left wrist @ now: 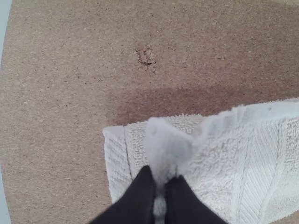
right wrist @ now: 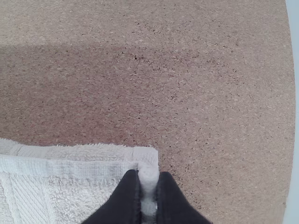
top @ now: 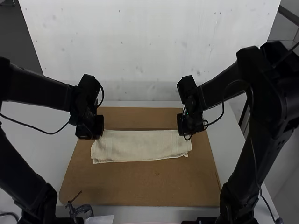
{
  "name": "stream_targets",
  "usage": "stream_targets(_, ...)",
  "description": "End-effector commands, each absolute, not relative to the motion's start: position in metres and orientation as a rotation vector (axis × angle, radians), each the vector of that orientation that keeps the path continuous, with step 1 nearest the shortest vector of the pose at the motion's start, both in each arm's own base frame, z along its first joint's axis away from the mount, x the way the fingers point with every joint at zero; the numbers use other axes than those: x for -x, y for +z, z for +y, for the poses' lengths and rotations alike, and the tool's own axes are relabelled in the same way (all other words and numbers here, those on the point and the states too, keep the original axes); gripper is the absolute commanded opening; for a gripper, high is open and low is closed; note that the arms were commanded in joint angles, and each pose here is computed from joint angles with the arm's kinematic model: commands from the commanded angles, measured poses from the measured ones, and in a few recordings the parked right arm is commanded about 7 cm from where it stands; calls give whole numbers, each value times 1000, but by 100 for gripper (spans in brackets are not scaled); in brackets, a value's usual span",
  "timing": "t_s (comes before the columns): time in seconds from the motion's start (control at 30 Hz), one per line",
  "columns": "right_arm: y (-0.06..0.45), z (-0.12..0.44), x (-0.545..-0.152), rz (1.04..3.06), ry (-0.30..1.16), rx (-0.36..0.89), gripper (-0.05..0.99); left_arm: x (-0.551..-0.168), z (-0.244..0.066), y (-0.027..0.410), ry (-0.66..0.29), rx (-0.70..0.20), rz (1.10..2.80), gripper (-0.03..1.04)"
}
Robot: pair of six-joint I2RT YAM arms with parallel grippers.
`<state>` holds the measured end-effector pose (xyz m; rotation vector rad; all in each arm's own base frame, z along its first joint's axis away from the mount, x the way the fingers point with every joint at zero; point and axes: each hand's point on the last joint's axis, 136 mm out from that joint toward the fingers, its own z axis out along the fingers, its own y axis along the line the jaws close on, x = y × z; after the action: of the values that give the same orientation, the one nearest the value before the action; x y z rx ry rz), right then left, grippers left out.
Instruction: Fold the towel.
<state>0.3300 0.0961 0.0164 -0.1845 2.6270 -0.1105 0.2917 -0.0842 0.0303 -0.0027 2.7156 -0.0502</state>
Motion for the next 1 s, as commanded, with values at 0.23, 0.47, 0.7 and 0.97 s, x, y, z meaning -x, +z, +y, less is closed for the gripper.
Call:
stream_targets(0.23, 4, 92, -352, 2623, -147, 151, 1, -316, -78, 22, -24, 45, 2698, 2)
stream_targets(0.47, -1, 93, -358, 2635, -151, 144, 1, -322, -76, 11, -11, 62, 2721, 2)
stream_targets(0.7, -10, 95, -363, 2626, -144, 136, 11, -322, -74, 2, -15, 73, 2740, 12)
stream_targets(0.97, 0, 101, -360, 2661, 61, -1, 85, -321, -68, 12, -232, 187, 2795, 100)
